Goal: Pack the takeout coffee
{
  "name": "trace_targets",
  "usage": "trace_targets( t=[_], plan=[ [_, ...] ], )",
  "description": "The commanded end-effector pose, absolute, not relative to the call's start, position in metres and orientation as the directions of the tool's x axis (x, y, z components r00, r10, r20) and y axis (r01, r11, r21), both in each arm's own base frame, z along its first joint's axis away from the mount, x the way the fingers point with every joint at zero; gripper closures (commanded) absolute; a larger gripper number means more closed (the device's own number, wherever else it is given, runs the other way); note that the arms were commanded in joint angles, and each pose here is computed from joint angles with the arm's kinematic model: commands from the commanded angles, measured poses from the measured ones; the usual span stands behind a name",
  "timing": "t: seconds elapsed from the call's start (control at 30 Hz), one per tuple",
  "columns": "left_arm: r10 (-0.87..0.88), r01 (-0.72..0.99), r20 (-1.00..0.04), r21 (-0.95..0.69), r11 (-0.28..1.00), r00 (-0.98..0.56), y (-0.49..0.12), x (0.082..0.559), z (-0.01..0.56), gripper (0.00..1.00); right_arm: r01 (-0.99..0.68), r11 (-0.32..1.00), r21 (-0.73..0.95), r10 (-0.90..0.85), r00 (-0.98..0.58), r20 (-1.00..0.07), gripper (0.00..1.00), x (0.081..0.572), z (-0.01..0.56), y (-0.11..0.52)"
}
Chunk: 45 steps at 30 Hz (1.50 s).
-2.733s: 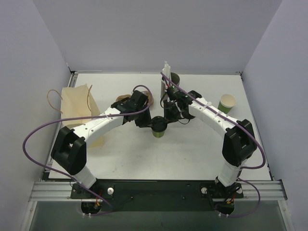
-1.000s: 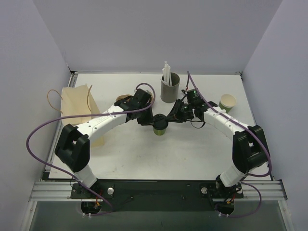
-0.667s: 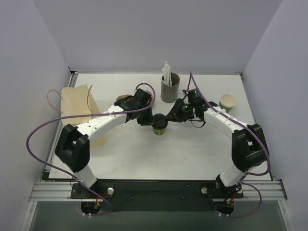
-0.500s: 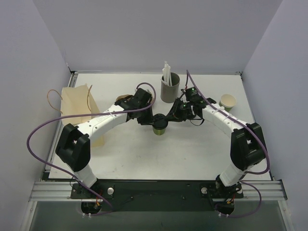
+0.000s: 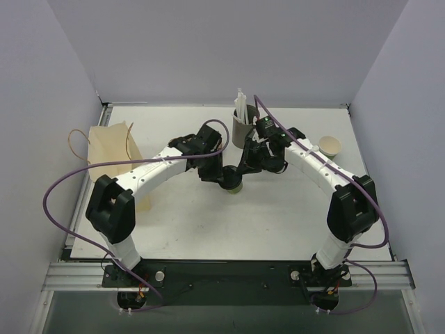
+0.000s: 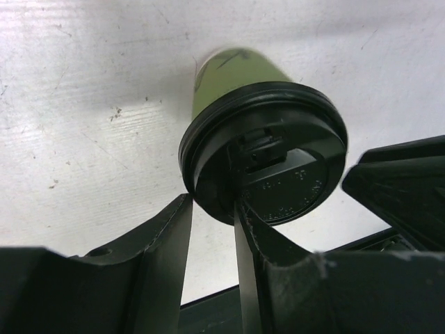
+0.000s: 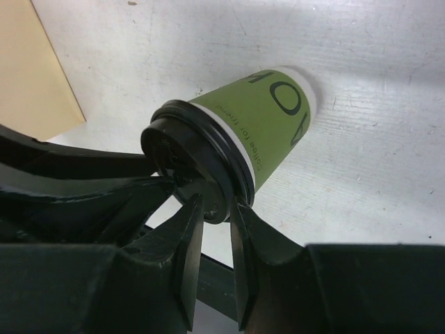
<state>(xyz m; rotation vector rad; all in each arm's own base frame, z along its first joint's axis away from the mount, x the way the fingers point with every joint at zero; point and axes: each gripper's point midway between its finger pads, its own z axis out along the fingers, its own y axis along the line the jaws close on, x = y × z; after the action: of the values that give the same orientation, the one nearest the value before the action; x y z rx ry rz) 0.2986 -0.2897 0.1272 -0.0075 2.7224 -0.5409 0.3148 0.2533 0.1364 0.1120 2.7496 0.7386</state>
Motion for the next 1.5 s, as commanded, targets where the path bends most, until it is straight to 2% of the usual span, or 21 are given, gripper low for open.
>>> trace_targets(
  t=[0.0, 0.47, 0.8, 0.87, 1.07, 1.17, 1.47],
  plan=[
    [-0.033, 0.099, -0.339, -0.365, 0.926, -0.940, -0.289, 0.298, 0.136, 0.59, -0.023, 0.894, 0.447, 0.125, -0.946, -0.298, 0.80, 0.318, 0.150, 0.247],
    [-0.022, 0.156, -0.393, -0.415, 0.896, -0.919, -0.300, 0.311, 0.173, 0.56, -0.036, 0.931, 0.362, 0.087, -0.945, -0.317, 0.78, 0.324, 0.147, 0.240],
    [-0.068, 0.129, -0.434, -0.409, 0.903, -0.898, -0.280, 0.313, 0.193, 0.55, -0.110, 0.963, 0.246, 0.001, -0.911, -0.412, 0.51, 0.326, 0.158, 0.236],
    [-0.086, 0.112, -0.443, -0.402, 0.909, -0.893, -0.273, 0.315, 0.195, 0.55, -0.132, 0.967, 0.217, -0.023, -0.896, -0.443, 0.42, 0.329, 0.165, 0.236],
    [-0.126, 0.082, -0.461, -0.406, 0.910, -0.878, -0.254, 0.315, 0.203, 0.55, -0.192, 0.975, 0.108, -0.124, -0.883, -0.453, 0.25, 0.334, 0.159, 0.237],
    [-0.135, 0.076, -0.463, -0.409, 0.909, -0.876, -0.249, 0.314, 0.205, 0.55, -0.209, 0.975, 0.080, -0.153, -0.882, -0.446, 0.21, 0.338, 0.154, 0.239],
    [-0.149, 0.070, -0.467, -0.421, 0.905, -0.872, -0.243, 0.317, 0.210, 0.55, -0.214, 0.977, 0.015, -0.189, -0.890, -0.415, 0.22, 0.348, 0.138, 0.237]
  ],
)
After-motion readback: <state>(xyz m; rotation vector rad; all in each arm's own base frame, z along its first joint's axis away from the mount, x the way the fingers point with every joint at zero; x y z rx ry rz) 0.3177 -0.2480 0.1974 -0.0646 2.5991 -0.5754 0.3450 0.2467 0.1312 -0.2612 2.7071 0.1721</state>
